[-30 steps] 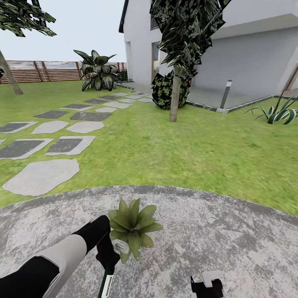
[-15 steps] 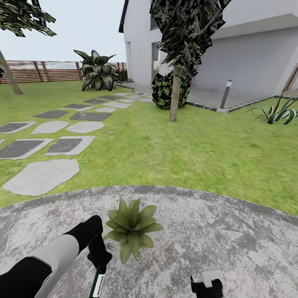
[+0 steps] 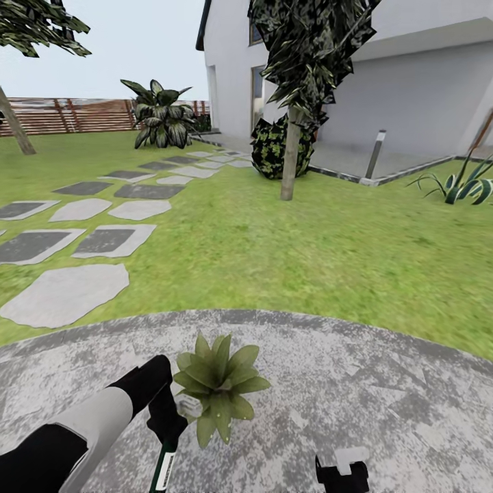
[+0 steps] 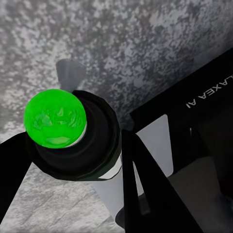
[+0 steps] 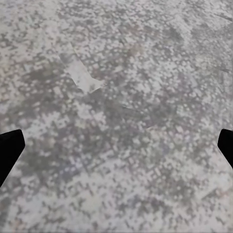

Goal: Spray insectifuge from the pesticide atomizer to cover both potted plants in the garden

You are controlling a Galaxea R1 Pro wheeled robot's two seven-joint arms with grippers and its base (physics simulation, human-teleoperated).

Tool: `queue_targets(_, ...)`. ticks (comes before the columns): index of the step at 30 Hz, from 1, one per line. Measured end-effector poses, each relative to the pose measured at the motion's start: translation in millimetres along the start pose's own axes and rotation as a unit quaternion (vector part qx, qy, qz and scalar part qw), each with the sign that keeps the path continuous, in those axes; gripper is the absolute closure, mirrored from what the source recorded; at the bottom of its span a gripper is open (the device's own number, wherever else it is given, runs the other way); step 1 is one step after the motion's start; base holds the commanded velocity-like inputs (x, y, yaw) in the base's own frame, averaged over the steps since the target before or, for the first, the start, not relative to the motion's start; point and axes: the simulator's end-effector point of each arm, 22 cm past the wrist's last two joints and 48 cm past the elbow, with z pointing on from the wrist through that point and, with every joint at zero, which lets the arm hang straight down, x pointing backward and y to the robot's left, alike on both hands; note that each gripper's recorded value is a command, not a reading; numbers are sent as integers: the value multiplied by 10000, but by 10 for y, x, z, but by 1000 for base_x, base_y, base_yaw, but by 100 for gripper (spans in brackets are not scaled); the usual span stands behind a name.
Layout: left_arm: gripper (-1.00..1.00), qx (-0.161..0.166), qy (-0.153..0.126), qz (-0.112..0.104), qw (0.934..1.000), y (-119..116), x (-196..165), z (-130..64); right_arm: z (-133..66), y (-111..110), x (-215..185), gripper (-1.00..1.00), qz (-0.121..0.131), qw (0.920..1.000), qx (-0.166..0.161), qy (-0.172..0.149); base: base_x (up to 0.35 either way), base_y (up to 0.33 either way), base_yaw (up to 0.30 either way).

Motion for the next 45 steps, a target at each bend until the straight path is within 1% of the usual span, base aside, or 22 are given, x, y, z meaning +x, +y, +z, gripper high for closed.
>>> queue_targets(3, 100, 5, 9, 0, 10000, 5, -7, 10, 3, 2, 22, -100, -2, 10000, 0, 22, 0, 0, 0)
queue_targets(9, 100, -3, -14, -10, 10000, 20, -72, -34, 7, 15, 71, -100, -4, 10000, -14, 73, 0, 0, 0)
queue_targets(11, 100, -25, -101, 15, 9999, 8, -178, -134, 8, 13, 76, -100, -5, 10000, -10, 78, 0, 0, 0)
queue_targets(14, 100, -59, -233, 137, 9996, -69, -355, -274, 9, 16, 76, -100, -11, 10000, -18, 76, 0, 0, 0)
queue_targets(16, 100, -86, -370, 209, 9991, -122, -512, -424, 10, 9, 74, -100, -20, 10000, -16, 70, 0, 0, 0)
queue_targets(17, 100, -82, -399, 233, 9989, -151, -552, -455, 11, 5, 72, -100, -22, 10000, -12, 68, 0, 0, 0)
queue_targets(20, 100, -46, -361, 287, 9989, -235, -566, -419, 14, -44, 76, -100, -40, 10000, 19, 68, 0, 0, 0)
queue_targets(26, 100, -45, -280, 293, 9992, -215, -489, -332, 16, -86, 89, -100, -54, 9999, 44, 81, 0, 0, 0)
queue_targets(30, 100, -50, -287, 281, 9992, -195, -484, -339, 14, -75, 93, -100, -45, 9999, 36, 87, 0, 0, 0)
queue_targets(34, 100, -72, -400, 341, 9986, -235, -596, -441, 15, -71, 95, -100, -39, 9999, 33, 90, -182, 0, 0)
queue_targets(39, 100, -93, -437, 360, 9984, -246, -636, -487, 13, -56, 93, -100, -33, 10000, 22, 90, -122, 0, 0)
queue_targets(43, 100, -96, -428, 358, 9984, -237, -624, -478, 12, -56, 93, -100, -33, 10000, 23, 89, -7, 0, 0)
queue_targets(45, 100, -87, -391, 343, 9986, -222, -585, -438, 12, -51, 93, -100, -32, 10000, 19, 89, -1, 0, 0)
